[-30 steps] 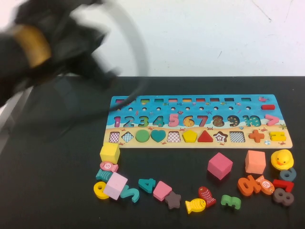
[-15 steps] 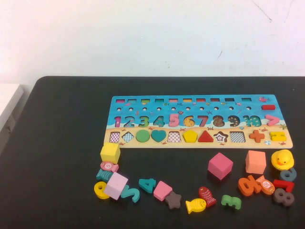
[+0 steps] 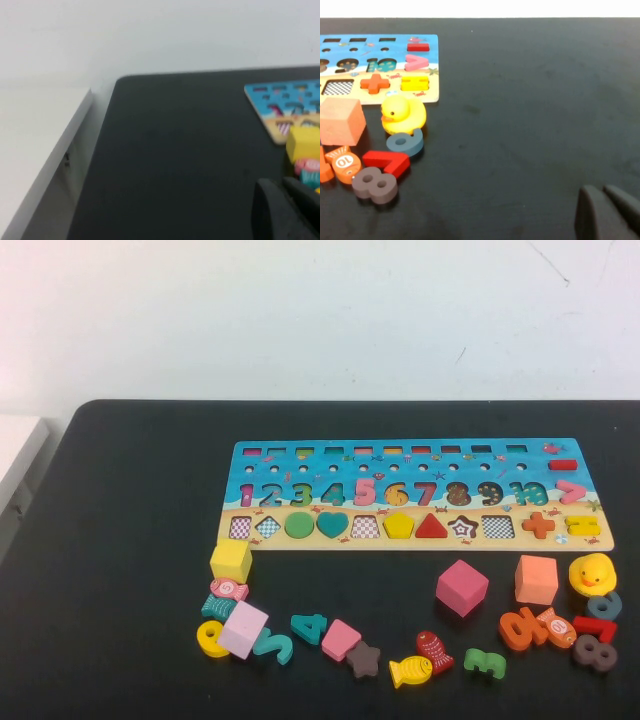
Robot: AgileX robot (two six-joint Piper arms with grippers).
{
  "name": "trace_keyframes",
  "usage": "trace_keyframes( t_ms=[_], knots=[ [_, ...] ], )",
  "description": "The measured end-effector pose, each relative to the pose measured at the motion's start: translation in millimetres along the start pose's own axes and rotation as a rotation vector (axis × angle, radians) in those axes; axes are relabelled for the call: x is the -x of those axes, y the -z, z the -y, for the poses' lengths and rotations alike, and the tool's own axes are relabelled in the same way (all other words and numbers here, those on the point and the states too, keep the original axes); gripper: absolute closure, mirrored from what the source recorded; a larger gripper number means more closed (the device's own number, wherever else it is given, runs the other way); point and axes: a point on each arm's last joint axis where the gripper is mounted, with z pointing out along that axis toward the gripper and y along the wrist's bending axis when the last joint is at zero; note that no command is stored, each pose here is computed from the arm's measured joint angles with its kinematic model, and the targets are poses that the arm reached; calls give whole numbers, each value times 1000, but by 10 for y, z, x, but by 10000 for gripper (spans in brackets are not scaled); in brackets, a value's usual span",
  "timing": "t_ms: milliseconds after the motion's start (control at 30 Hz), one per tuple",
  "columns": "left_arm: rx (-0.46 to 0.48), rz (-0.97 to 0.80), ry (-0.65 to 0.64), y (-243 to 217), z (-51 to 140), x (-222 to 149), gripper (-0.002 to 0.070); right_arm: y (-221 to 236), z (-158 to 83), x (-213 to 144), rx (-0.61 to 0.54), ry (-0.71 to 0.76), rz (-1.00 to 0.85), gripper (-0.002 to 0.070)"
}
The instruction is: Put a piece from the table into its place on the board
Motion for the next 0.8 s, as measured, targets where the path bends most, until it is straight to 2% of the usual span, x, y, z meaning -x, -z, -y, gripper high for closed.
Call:
trace_keyframes(
  t_ms=[233,667,800],
  knots=[
    [-8,-70,-105,8,4,-67,676,0,0,0,0,0,0,657],
    [-21,-152,-106,59,10,-165,676,0,0,0,0,0,0,657],
    [-31,-152,-71,61,22,-166,676,0,0,0,0,0,0,658]
  ],
)
